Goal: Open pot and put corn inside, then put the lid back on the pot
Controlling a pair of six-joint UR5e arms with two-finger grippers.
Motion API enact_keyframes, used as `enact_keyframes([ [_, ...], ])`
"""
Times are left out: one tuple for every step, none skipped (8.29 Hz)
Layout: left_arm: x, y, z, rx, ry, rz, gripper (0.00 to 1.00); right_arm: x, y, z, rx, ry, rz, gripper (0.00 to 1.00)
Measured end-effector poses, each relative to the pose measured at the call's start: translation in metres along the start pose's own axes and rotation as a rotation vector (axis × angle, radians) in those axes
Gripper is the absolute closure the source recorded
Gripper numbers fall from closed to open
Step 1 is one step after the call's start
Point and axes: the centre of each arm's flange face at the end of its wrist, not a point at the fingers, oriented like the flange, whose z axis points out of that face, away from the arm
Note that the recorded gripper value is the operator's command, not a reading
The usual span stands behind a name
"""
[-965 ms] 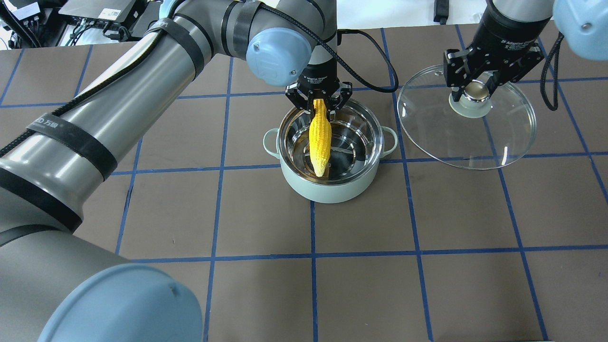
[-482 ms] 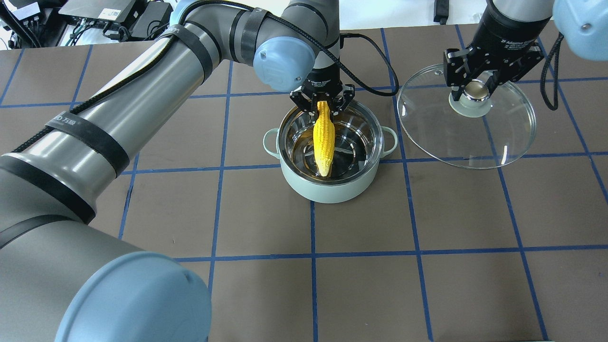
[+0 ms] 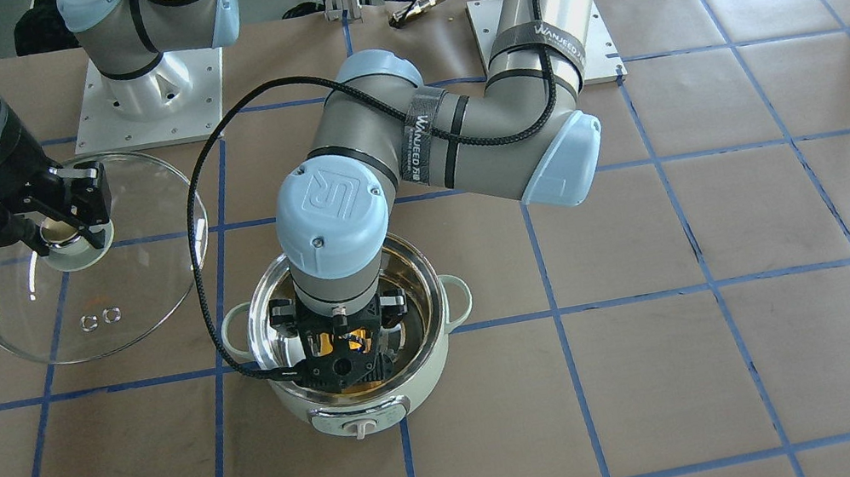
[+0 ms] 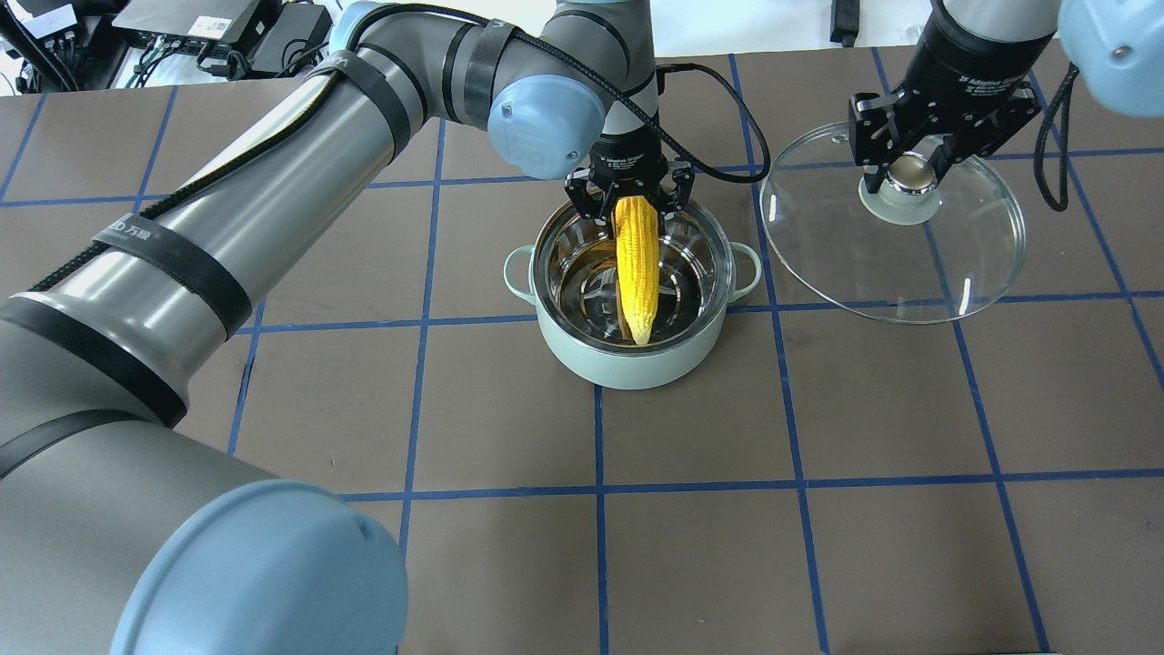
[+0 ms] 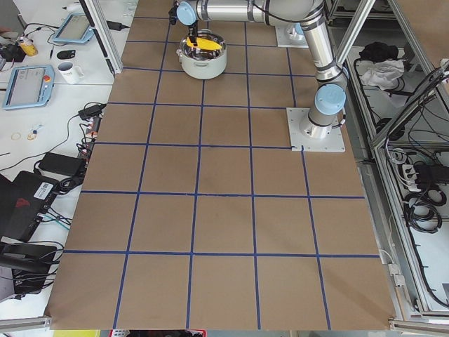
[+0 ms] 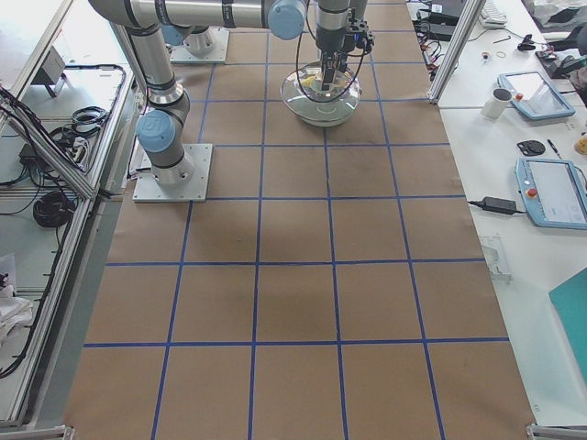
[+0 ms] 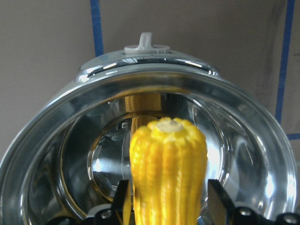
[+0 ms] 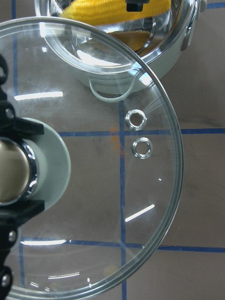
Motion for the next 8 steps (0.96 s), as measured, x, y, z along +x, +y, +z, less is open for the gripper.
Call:
enact_keyframes([
  [0.0, 0.0, -0.001, 0.001, 0.003, 0.001, 0.17, 0.0, 0.0, 0.0, 0.001, 0.0, 0.001, 0.85],
  [0.0, 0.001, -0.004, 0.005, 0.004, 0.003, 0.15, 0.0, 0.0, 0.0, 0.001, -0.001, 0.002, 0.85],
  [0.001, 0.002, -0.008, 0.012, 0.005, 0.008, 0.1, 0.0, 0.0, 0.0, 0.001, -0.001, 0.003, 0.85],
  [0.001, 0.004, -0.017, 0.024, 0.008, 0.017, 0.09, -0.001, 0.0, 0.0, 0.001, -0.001, 0.003, 0.85],
  [-0.002, 0.007, -0.029, 0.04, 0.013, 0.036, 0.09, -0.001, 0.0, 0.0, 0.001, -0.001, 0.003, 0.85],
  [-0.007, 0.011, -0.048, 0.063, 0.018, 0.058, 0.05, -0.001, 0.0, 0.001, 0.0, -0.001, 0.003, 0.85],
  [-0.018, 0.015, -0.075, 0.098, 0.026, 0.073, 0.05, -0.002, -0.001, 0.001, -0.001, -0.001, 0.002, 0.85],
  [-0.039, 0.018, -0.107, 0.135, 0.033, 0.08, 0.05, -0.007, -0.001, 0.003, 0.0, -0.002, -0.002, 0.85],
])
